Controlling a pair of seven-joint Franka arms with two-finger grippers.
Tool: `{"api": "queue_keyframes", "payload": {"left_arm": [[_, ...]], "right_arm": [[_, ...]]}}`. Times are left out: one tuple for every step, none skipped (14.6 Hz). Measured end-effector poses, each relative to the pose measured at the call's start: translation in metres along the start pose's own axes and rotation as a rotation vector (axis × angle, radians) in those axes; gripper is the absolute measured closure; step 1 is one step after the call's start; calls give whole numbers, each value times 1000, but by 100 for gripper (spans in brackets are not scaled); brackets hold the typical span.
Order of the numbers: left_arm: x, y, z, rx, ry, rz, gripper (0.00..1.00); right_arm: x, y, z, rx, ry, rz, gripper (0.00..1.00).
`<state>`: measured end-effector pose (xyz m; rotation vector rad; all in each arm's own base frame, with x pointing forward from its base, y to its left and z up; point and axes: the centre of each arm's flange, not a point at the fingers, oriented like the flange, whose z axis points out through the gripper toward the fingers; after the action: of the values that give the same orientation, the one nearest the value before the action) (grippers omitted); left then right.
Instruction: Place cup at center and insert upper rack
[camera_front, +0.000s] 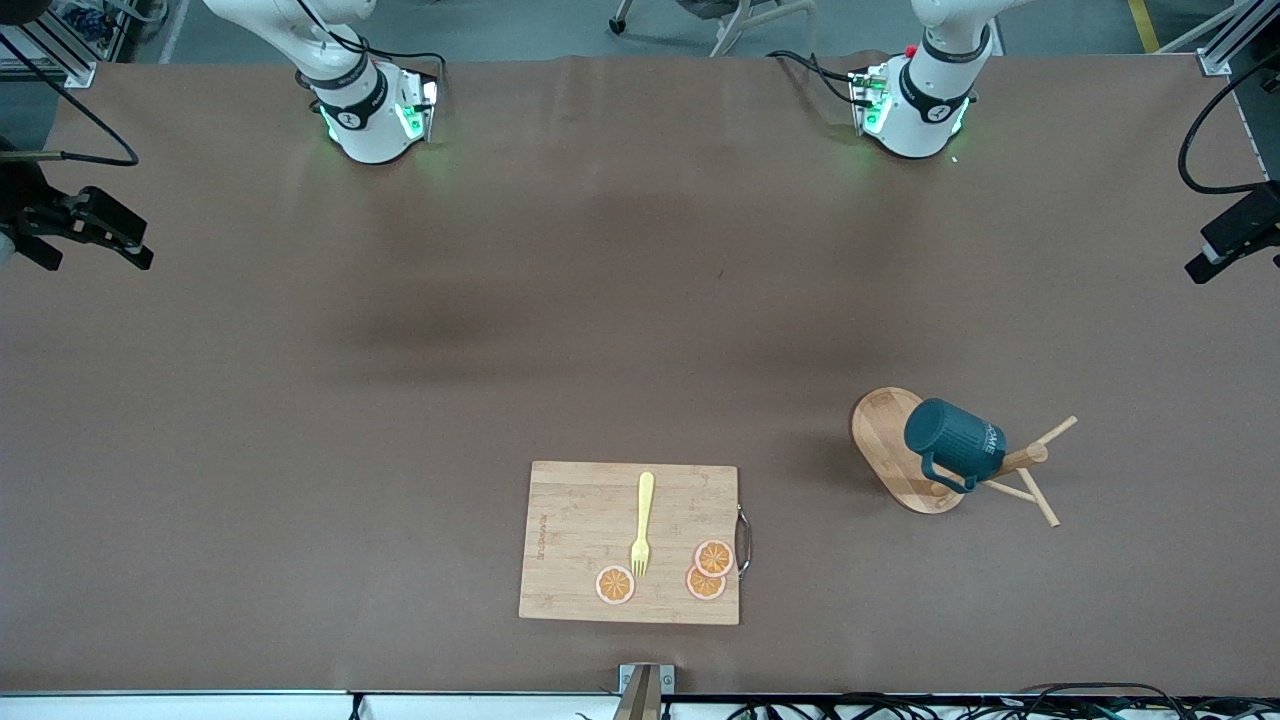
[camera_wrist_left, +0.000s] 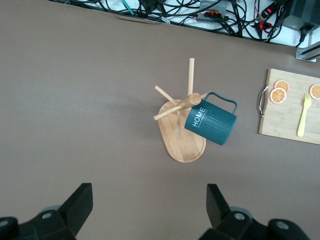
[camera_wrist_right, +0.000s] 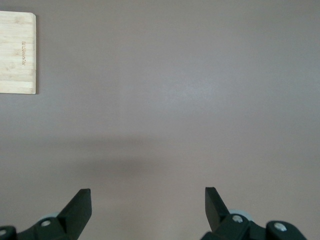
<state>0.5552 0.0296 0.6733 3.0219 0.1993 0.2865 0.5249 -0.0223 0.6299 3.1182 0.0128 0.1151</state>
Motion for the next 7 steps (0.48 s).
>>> {"api": "queue_keyframes", "payload": {"left_arm": [[1, -1, 2, -1, -3, -2, 0], [2, -2, 4, -1, -6, -2, 0], [2, -2, 5, -2, -8, -2, 0], [2, -1, 5, -2, -9, -1, 0], [2, -1, 5, -2, -9, 0, 0], [2, 1, 6, -3, -10, 2, 0], [2, 3, 6, -4, -10, 6, 0]], "right_arm": [[0, 0, 0, 0, 0, 0, 0], [0, 1, 1, -2, -1, 0, 0], [0, 1, 1, -2, -1, 1, 0], [0, 1, 0, -3, 1, 1, 0], [0, 1, -2, -3, 6, 1, 0], [0, 1, -4, -3, 10, 1, 0], [-1, 1, -5, -3, 7, 2, 0]]}}
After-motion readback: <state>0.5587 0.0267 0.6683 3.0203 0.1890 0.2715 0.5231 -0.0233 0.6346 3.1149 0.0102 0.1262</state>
